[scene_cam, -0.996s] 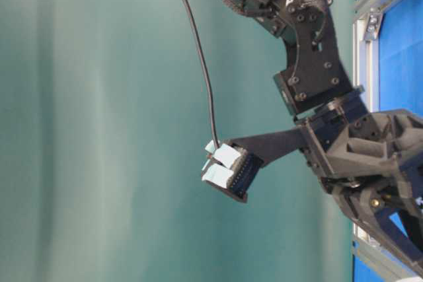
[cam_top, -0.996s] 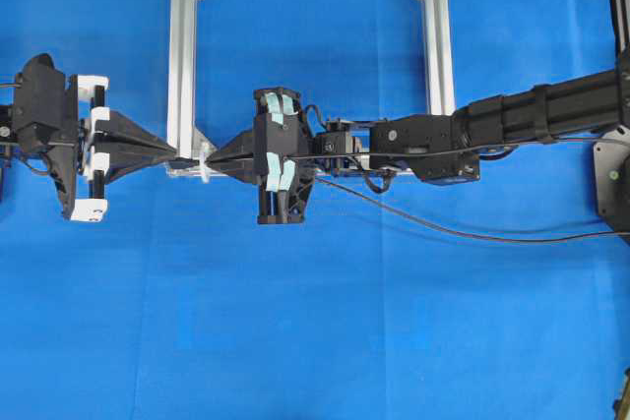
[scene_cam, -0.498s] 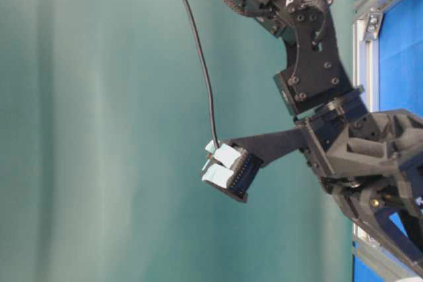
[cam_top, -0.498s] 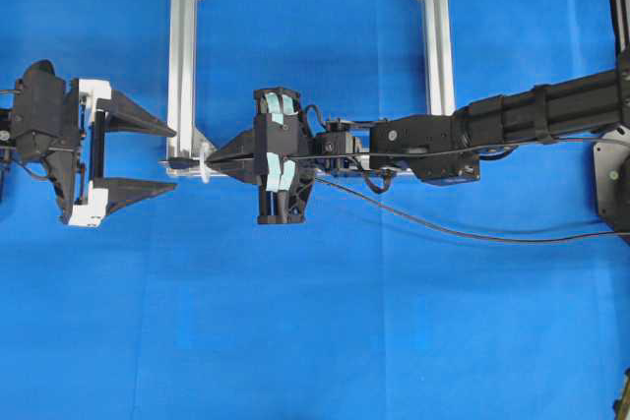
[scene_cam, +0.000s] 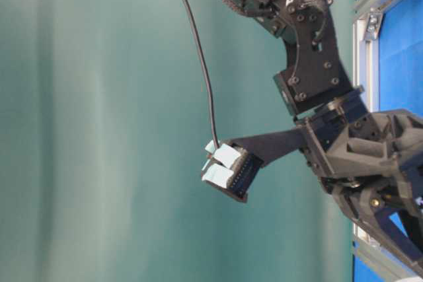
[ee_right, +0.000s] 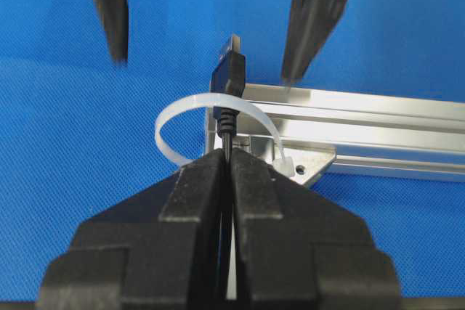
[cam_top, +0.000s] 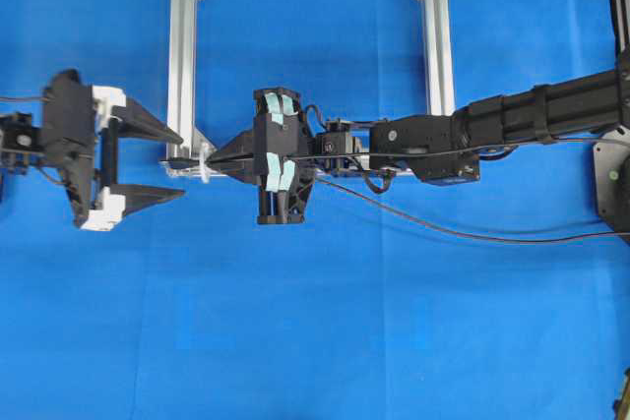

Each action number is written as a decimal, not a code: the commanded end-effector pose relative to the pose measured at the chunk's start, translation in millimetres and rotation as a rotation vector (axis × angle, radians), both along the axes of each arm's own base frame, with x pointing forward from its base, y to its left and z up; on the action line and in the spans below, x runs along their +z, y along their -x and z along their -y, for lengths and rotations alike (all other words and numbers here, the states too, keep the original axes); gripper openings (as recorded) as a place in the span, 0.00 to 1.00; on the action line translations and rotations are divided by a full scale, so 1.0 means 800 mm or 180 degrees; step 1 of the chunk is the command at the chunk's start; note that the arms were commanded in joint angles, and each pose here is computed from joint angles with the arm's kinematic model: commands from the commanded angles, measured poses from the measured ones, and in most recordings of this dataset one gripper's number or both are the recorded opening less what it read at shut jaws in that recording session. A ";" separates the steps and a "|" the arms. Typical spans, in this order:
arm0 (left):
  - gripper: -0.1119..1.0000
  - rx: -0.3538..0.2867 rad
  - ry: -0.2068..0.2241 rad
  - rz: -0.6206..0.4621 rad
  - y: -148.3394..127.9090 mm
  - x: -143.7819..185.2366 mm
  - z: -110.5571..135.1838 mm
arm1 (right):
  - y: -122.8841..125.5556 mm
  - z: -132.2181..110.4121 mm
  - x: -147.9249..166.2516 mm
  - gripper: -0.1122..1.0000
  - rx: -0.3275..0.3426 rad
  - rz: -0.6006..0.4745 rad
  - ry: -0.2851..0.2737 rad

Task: Insert the wire through the string loop located on the left side.
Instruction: 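Close the left gripper on the USB plug beyond the loop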

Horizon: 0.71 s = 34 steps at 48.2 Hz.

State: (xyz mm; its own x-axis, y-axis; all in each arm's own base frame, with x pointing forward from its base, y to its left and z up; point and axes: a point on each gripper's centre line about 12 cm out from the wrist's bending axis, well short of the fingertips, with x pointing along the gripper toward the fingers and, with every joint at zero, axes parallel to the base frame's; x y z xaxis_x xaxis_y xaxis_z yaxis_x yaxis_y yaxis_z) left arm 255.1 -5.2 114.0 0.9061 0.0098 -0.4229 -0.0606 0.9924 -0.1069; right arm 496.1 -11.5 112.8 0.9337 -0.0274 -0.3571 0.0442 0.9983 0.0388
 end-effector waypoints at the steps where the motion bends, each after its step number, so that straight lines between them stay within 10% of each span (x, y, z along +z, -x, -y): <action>1: 0.88 -0.0020 -0.0011 -0.0039 -0.011 -0.005 0.002 | -0.008 0.002 0.024 0.10 -0.0014 0.0181 0.0001; 34: 0.87 0.0009 -0.0012 -0.0049 -0.012 -0.007 -0.001 | -0.008 0.001 0.024 0.10 -0.0010 0.0176 -0.0004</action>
